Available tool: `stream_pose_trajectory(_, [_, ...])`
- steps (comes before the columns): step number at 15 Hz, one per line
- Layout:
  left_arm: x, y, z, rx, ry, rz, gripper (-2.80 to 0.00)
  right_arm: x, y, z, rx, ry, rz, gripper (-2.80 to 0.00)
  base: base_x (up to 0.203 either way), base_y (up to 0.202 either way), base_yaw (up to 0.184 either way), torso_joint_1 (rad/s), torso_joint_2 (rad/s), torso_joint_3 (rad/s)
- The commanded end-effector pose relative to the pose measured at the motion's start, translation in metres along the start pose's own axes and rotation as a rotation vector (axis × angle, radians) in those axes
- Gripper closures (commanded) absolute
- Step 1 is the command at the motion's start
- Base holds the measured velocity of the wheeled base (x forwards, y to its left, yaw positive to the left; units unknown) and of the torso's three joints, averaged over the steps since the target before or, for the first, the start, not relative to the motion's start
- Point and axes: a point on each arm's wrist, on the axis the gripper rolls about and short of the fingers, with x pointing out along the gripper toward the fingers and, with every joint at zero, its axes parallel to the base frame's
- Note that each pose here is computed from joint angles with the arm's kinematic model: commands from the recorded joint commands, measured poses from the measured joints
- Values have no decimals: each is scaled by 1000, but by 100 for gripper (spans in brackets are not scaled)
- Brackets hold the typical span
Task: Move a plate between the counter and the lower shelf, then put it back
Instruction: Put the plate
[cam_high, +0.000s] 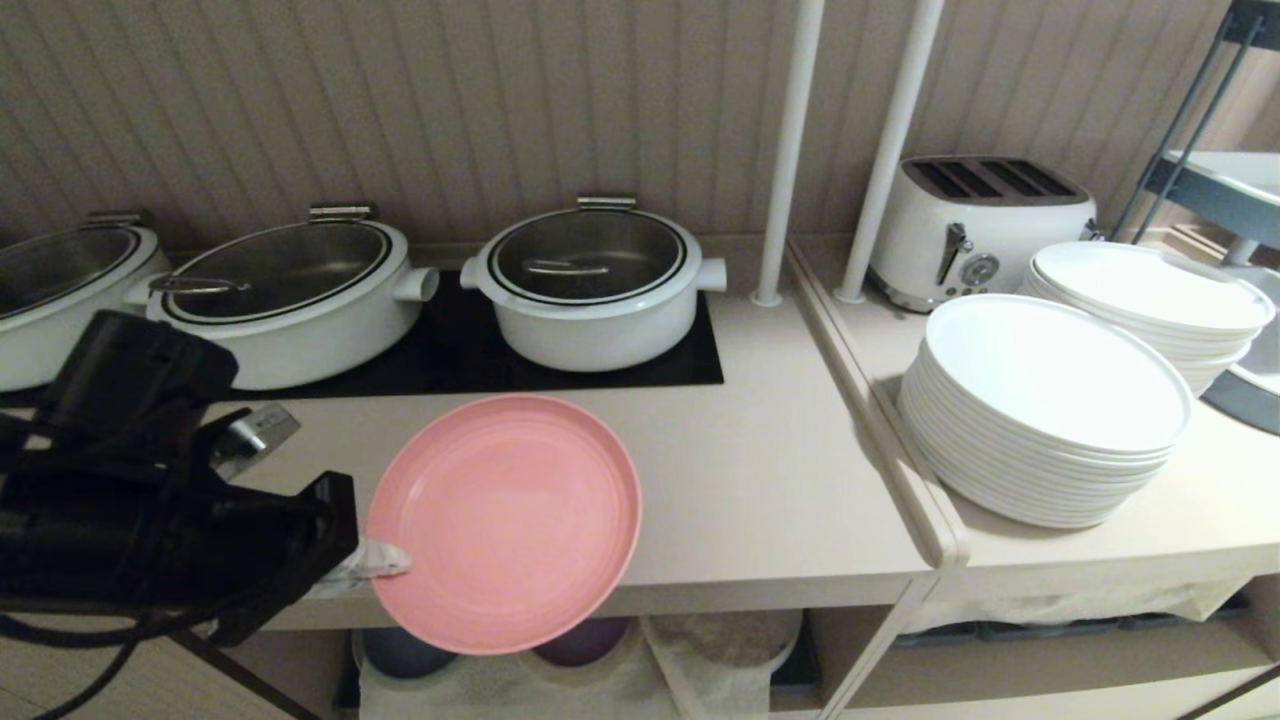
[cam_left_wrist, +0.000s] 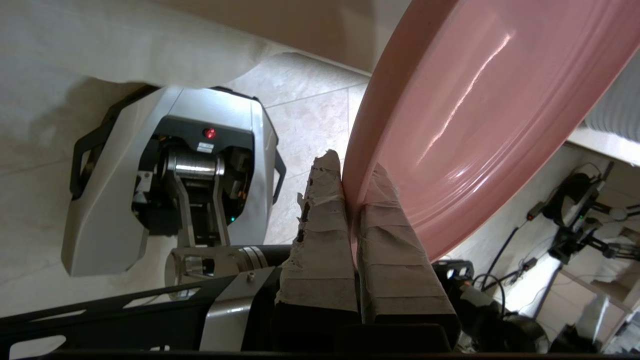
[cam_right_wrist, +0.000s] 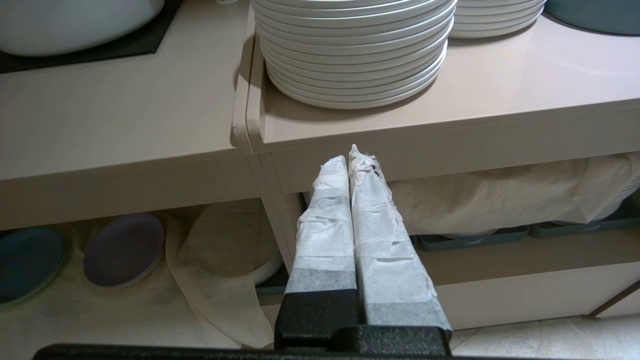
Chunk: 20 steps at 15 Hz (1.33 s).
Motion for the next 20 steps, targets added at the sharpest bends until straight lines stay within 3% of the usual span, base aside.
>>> stream_pose_trajectory(1, [23, 0, 16, -31, 48, 49, 0, 0, 0, 0, 0, -1, 0, 0, 0, 0, 0, 0, 0, 0])
stream_pose_trajectory(9, [57, 2, 53, -18, 72, 94, 0, 0, 0, 0, 0, -1, 0, 0, 0, 0, 0, 0, 0, 0])
stream_pose_trajectory(20, [97, -1, 80, -42, 115, 120, 0, 0, 0, 0, 0, -1, 0, 0, 0, 0, 0, 0, 0, 0])
